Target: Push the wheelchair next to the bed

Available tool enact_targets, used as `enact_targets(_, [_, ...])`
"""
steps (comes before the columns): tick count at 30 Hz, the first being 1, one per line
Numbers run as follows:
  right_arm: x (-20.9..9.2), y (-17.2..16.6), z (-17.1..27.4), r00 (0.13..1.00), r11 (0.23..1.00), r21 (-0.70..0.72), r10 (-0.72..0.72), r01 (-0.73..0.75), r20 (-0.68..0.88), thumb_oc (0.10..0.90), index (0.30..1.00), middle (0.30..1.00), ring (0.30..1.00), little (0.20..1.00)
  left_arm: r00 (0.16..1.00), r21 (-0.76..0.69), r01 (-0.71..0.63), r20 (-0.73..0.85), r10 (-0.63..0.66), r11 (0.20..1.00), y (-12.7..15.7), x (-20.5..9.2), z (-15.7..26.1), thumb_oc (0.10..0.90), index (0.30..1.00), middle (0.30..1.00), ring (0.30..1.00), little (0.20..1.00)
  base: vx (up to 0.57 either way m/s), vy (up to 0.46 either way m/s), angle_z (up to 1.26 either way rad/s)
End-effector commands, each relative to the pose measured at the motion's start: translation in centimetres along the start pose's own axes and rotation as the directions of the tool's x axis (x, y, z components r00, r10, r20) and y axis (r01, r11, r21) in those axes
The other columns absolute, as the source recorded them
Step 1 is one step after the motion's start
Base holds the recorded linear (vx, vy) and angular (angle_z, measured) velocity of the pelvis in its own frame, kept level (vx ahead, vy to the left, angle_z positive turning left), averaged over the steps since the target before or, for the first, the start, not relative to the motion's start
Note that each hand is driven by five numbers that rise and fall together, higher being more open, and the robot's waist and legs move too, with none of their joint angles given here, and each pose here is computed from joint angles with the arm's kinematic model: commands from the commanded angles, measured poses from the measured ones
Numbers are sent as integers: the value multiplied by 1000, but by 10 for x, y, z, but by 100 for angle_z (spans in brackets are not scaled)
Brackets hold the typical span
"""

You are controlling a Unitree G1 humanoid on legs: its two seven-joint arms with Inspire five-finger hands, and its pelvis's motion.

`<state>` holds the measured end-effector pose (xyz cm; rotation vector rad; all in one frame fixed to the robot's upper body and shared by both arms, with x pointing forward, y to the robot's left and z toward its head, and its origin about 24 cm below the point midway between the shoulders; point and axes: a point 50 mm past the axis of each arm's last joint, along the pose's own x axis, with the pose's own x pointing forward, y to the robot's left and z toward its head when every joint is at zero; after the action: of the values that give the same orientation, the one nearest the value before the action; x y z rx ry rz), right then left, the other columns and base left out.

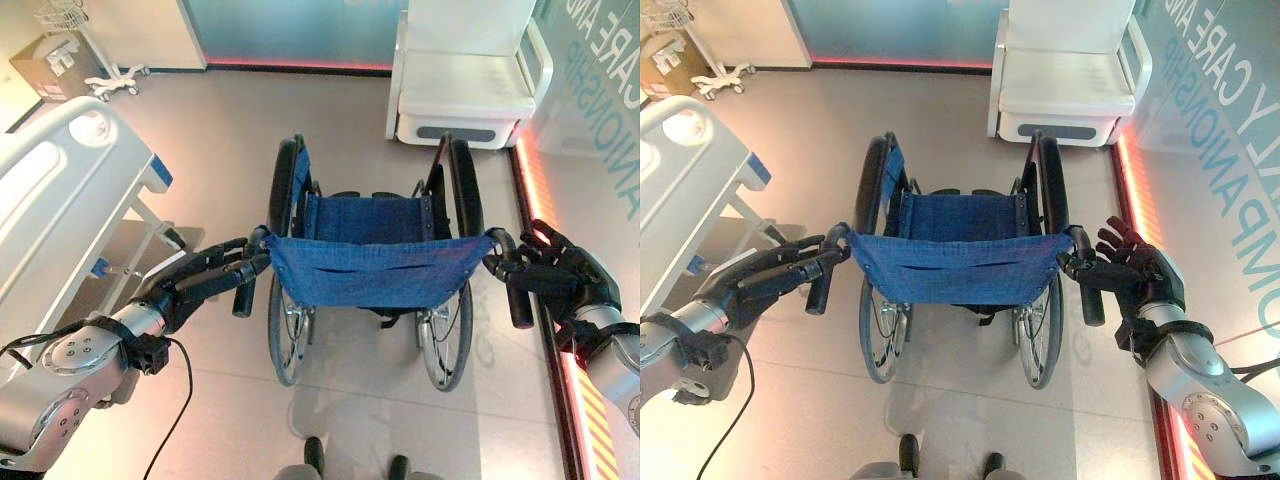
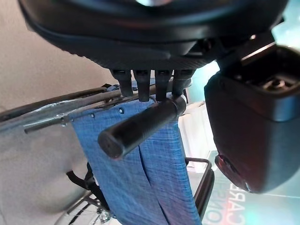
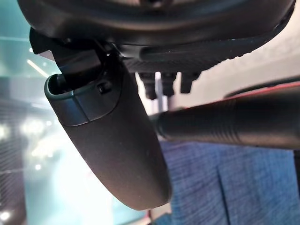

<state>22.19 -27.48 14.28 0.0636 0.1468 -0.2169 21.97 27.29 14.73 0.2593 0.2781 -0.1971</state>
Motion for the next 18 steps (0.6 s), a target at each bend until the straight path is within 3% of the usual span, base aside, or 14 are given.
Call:
enact_targets(1, [5,7,35,991,993,-118,34,-19,127,800,900,900,900,900,989,63,72,121,-79,995,-6,4,36,800,900,900,900,900,0,0,0])
enact_targets(10, [15,1,29,998,990,-141,-5,15,70,800,900,900,900,900,996,219,40,66,-55,975,8,4,40,800,900,900,900,900,4,-1,-1])
enact_targets(15, [18,-1,32,998,988,-154,-17,27,60,800,900,900,900,900,997,325,73,-1,-77,943,14,2,43,800,900,900,900,900,14,-4,-3])
enact_targets(18, [20,-2,33,998,987,-160,-19,28,55,800,900,900,900,900,992,313,125,-32,-121,941,13,1,45,800,900,900,900,900,11,-3,0])
